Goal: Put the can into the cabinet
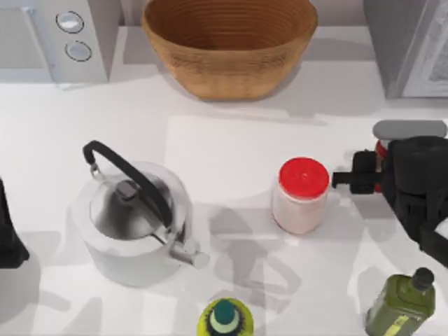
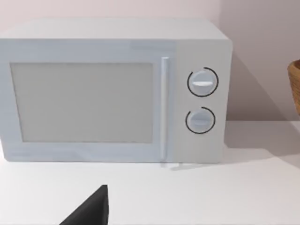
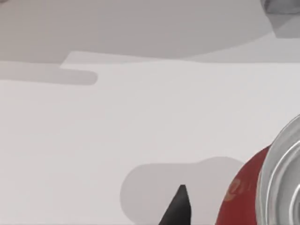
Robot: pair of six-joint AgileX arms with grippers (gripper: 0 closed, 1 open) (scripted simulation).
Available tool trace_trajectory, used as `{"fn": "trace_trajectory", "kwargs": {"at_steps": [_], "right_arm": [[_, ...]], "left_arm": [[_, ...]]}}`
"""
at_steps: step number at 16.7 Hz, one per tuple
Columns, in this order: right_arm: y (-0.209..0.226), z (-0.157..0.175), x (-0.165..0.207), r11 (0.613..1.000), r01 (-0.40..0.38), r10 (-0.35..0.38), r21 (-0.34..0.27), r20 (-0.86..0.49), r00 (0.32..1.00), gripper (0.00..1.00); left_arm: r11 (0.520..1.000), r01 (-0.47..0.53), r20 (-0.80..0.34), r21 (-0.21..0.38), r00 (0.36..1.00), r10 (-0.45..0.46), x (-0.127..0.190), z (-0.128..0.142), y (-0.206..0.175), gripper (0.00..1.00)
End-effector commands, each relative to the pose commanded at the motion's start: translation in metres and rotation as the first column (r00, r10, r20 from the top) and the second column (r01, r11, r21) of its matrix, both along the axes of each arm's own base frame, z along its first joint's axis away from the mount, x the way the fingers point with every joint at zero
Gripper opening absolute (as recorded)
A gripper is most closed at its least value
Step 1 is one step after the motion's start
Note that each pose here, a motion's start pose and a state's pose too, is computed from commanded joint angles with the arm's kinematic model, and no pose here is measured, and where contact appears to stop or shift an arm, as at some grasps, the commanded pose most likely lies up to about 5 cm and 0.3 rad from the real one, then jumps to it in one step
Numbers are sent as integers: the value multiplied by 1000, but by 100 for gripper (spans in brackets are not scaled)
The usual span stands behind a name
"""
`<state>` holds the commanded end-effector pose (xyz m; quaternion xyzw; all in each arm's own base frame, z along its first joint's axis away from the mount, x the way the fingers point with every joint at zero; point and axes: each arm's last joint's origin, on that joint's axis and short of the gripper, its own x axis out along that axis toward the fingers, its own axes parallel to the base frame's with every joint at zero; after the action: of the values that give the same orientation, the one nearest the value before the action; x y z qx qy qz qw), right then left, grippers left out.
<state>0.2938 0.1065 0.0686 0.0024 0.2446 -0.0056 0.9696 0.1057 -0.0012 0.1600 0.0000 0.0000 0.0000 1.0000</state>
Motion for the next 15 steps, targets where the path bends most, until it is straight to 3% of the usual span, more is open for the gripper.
{"fn": "trace_trajectory", "kwargs": {"at_steps": [4,15], "right_arm": [[0,0,0,1000,0,0,0,0,1000,2],[-1,2,0,1000,1,-1,1,1,1000,0]], "left_arm": [[1000,0,0,0,1000,0,0,0,0,100],[1000,0,0,0,1000,0,0,0,0,100]]}}
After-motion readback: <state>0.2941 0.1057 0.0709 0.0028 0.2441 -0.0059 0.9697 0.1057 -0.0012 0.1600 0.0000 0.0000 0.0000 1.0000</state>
